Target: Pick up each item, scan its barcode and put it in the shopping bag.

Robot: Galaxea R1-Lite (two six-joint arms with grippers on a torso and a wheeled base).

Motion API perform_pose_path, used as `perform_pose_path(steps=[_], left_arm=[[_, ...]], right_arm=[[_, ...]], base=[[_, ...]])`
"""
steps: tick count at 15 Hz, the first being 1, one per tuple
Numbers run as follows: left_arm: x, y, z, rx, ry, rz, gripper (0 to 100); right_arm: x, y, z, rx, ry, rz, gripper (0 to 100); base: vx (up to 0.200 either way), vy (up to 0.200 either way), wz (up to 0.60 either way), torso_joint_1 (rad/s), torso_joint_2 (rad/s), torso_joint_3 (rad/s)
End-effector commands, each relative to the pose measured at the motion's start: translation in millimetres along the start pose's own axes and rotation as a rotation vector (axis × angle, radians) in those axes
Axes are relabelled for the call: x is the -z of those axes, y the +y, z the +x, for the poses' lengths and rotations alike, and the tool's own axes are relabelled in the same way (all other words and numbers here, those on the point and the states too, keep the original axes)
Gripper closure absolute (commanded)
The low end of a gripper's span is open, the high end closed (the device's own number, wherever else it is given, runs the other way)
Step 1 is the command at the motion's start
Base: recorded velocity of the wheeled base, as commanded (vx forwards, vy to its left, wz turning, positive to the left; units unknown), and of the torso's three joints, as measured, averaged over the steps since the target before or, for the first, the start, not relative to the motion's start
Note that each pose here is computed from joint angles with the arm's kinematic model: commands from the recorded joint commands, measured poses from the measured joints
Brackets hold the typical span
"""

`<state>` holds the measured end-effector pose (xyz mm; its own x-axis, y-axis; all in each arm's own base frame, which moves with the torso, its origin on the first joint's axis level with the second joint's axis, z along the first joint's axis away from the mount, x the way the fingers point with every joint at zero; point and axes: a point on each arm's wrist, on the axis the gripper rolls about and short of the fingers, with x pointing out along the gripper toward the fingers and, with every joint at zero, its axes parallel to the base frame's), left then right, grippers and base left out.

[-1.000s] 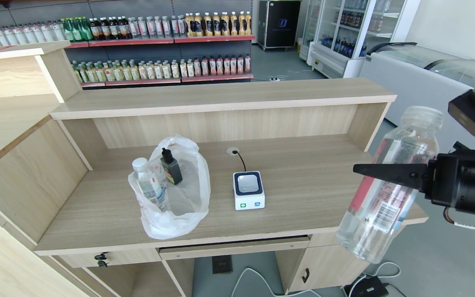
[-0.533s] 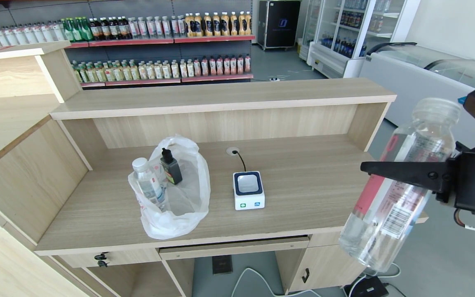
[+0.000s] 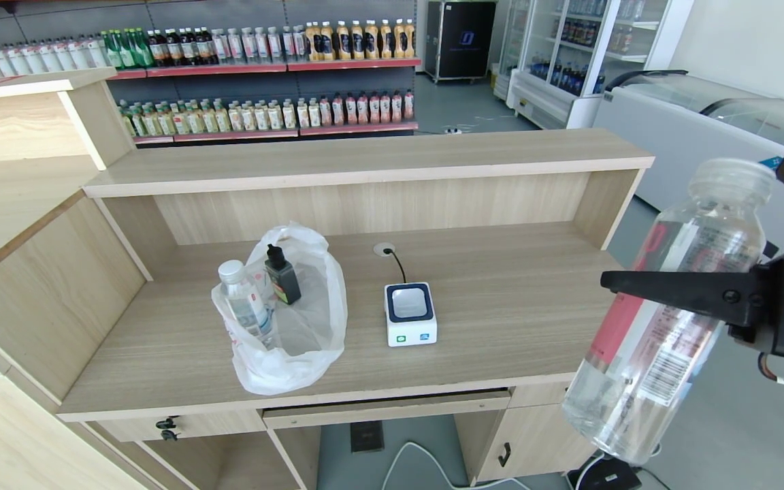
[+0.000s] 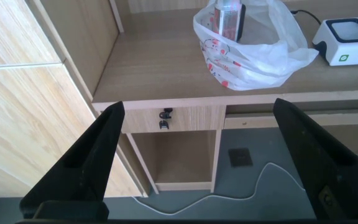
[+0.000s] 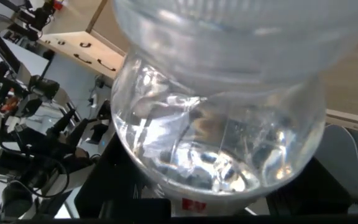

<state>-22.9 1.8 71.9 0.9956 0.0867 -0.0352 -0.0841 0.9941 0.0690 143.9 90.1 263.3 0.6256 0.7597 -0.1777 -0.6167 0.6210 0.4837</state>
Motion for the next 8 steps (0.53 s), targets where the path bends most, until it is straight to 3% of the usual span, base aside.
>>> perform_pose_path(steps=[1,4,5,8], left_arm=[[0.1,0.0,0,-0.001,0.0,0.0,0],[0.1,0.0,0,-0.001,0.0,0.0,0],[0.1,0.0,0,-0.001,0.0,0.0,0],[0.1,0.0,0,-0.001,0.0,0.0,0]], right_arm=[[-1,-2,2,0.007,-0.002,0.001,100],[-3,-10,5,0.048,-0.008,0.005,100],[-5,-24,10,0.112,-0.005,-0.033,100],[-10,-76,10,0.366,0.021,-0.307,100]], base=[[0.0,0.0,0.0,0.0,0.0,0.0],[0.0,0.0,0.0,0.0,0.0,0.0],[0.0,0.0,0.0,0.0,0.0,0.0],[0.0,0.0,0.0,0.0,0.0,0.0]])
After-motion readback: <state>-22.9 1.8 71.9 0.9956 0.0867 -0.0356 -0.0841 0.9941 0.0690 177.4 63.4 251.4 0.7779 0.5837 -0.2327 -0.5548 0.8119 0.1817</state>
